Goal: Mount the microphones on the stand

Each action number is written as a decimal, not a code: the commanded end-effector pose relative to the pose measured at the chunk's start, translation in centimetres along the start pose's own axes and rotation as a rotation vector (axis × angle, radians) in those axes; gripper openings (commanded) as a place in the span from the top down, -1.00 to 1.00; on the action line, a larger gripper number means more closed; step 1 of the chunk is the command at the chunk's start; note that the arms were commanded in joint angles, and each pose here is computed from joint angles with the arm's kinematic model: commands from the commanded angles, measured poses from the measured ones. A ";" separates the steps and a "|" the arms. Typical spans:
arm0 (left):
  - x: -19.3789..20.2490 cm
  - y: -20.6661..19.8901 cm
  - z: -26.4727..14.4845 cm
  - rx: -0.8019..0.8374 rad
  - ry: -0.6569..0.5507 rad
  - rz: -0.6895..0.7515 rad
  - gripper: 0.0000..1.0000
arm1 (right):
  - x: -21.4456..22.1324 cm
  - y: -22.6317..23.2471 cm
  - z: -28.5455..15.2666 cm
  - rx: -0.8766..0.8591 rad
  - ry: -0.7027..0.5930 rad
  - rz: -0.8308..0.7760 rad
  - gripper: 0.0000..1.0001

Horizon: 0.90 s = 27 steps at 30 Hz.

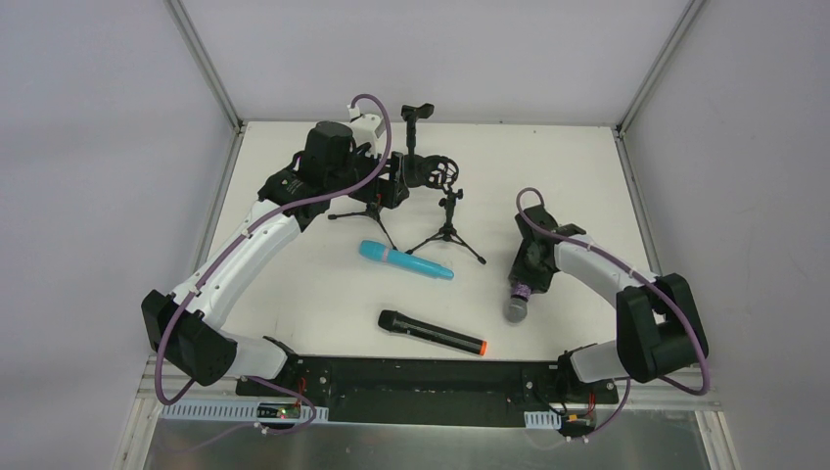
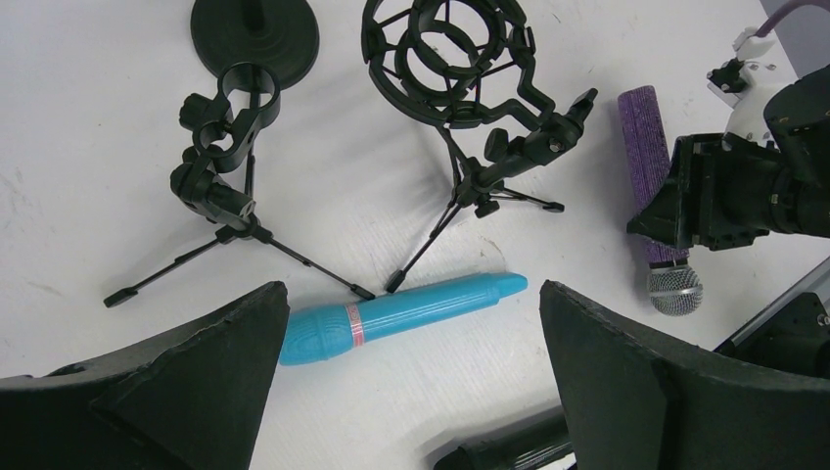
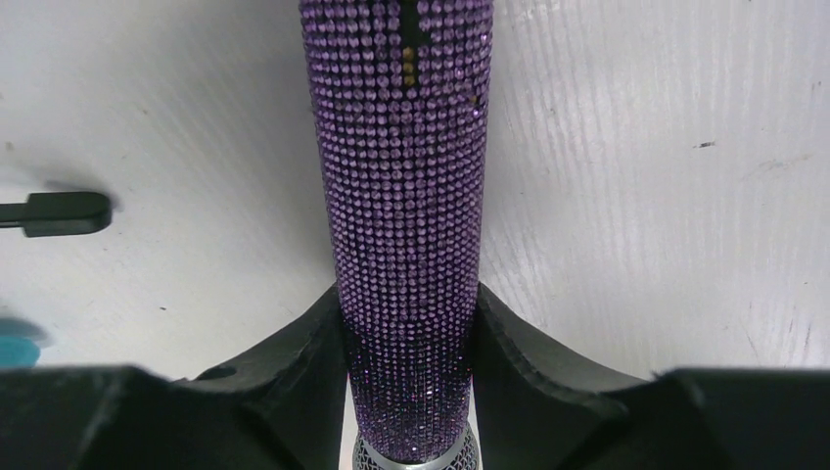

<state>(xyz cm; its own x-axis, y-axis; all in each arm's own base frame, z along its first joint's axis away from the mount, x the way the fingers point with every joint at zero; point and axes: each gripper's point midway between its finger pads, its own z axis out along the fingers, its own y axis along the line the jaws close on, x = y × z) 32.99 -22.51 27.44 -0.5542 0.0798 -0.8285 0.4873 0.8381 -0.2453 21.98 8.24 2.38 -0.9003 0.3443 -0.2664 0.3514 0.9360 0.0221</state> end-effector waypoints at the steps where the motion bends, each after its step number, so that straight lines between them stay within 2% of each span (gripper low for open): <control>1: -1.1 -0.9 -0.6 0.032 -0.044 0.036 -0.99 | -2.6 1.5 -2.8 -0.075 -0.096 -0.002 1.00; 10: -0.9 -0.8 -0.3 0.028 -0.037 0.028 -0.99 | -4.0 6.3 -9.6 -0.395 -0.147 -0.019 1.00; 14: -1.0 -0.8 -0.4 0.027 -0.040 0.028 -0.99 | -4.9 7.9 -13.1 -0.532 -0.213 -0.006 1.00; 22: -1.1 -0.9 -0.7 0.029 -0.047 0.028 -0.99 | -6.8 8.6 -20.6 -0.813 -0.500 0.030 1.00; 27: -1.3 -1.2 -0.9 0.039 -0.051 0.028 -0.99 | -6.5 8.5 -24.2 -0.959 -0.663 -0.056 1.00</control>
<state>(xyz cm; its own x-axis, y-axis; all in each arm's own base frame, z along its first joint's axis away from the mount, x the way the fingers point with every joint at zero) 32.99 -22.51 27.44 -0.5544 0.0794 -0.8285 0.4868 0.8383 -0.2454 24.54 14.64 23.09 -0.6208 0.4536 -0.6394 -0.0742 0.7779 0.6240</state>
